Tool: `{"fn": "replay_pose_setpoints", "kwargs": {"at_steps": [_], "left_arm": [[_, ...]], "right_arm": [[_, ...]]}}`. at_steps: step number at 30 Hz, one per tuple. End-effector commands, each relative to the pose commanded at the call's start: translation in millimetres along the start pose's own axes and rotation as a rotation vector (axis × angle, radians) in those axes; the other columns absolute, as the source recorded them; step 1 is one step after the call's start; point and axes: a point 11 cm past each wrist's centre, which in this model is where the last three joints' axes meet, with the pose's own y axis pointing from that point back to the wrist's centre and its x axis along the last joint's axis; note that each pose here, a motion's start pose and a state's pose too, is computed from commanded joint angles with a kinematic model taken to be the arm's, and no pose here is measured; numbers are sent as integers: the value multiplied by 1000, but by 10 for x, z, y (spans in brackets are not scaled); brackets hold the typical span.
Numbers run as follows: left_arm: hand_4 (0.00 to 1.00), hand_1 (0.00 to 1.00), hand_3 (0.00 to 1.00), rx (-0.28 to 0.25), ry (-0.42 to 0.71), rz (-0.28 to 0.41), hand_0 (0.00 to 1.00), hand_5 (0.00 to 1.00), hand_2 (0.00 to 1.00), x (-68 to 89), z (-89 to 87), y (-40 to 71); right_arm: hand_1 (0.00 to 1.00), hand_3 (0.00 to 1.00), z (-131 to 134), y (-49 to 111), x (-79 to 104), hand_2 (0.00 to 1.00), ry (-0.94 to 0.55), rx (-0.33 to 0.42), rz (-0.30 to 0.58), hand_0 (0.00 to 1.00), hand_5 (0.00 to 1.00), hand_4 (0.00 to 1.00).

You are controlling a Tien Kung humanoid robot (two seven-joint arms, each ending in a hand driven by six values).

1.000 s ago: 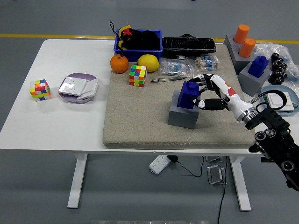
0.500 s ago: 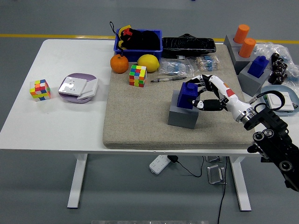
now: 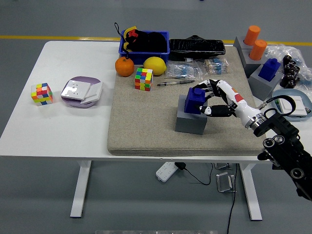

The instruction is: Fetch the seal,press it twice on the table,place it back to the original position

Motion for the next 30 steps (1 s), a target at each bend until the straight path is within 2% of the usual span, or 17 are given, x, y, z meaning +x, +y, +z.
{"fn": "replay_pose_setpoints", "kwargs": {"at_steps": [4, 5, 10, 11, 16, 17, 22, 23, 28, 29, 30], "left_arm": [[804, 817, 837, 0, 1, 0, 817, 422, 788, 0, -1, 0], [805, 817, 837, 0, 0, 0, 817, 423, 788, -1, 0, 0], [805, 817, 837, 0, 0, 0, 817, 423, 788, 1, 4, 1], [805, 817, 837, -1, 0, 0, 817, 424, 788, 1, 5, 1], [805, 817, 837, 1, -1, 0, 817, 424, 788, -1, 0, 0], [805, 817, 836, 1, -1, -1, 817, 424, 788, -2, 0, 0], [805, 817, 836, -1, 0, -2, 817, 424, 788, -5, 9, 0], [805, 816, 837, -2, 0, -2, 817, 425, 789, -6, 10, 0], [805, 816, 837, 2, 1, -1, 817, 425, 789, -3, -7, -1], [805, 816, 837, 2, 1, 0, 817, 425, 788, 2, -11, 0], [805, 816, 837, 2, 2, 0, 817, 425, 788, 5, -10, 0]], "right_arm": [[556, 600, -4, -4, -1, 558, 2, 2, 1, 578, 2, 737], [623, 645, -6, -5, 2, 615, 2, 3, 2, 680, 2, 832], [623, 645, -5, -6, 4, 615, 2, 3, 2, 680, 2, 832], [715, 745, -5, -6, 4, 714, 2, 3, 2, 756, 2, 873], [715, 745, -10, -8, -1, 714, -2, 9, 2, 756, 2, 873], [809, 831, -12, -9, -1, 828, -2, 10, 2, 816, 2, 926], [809, 831, -11, -8, -6, 828, -4, 11, -1, 816, 2, 926], [856, 860, -9, -8, -8, 867, -4, 11, -1, 856, 2, 982], [856, 860, -6, -3, -22, 867, -8, 12, -6, 856, 2, 982], [894, 895, -6, -1, -19, 904, -9, 13, -6, 887, 128, 998], [894, 895, -6, -1, -13, 904, -10, 13, -6, 887, 128, 998]]}}
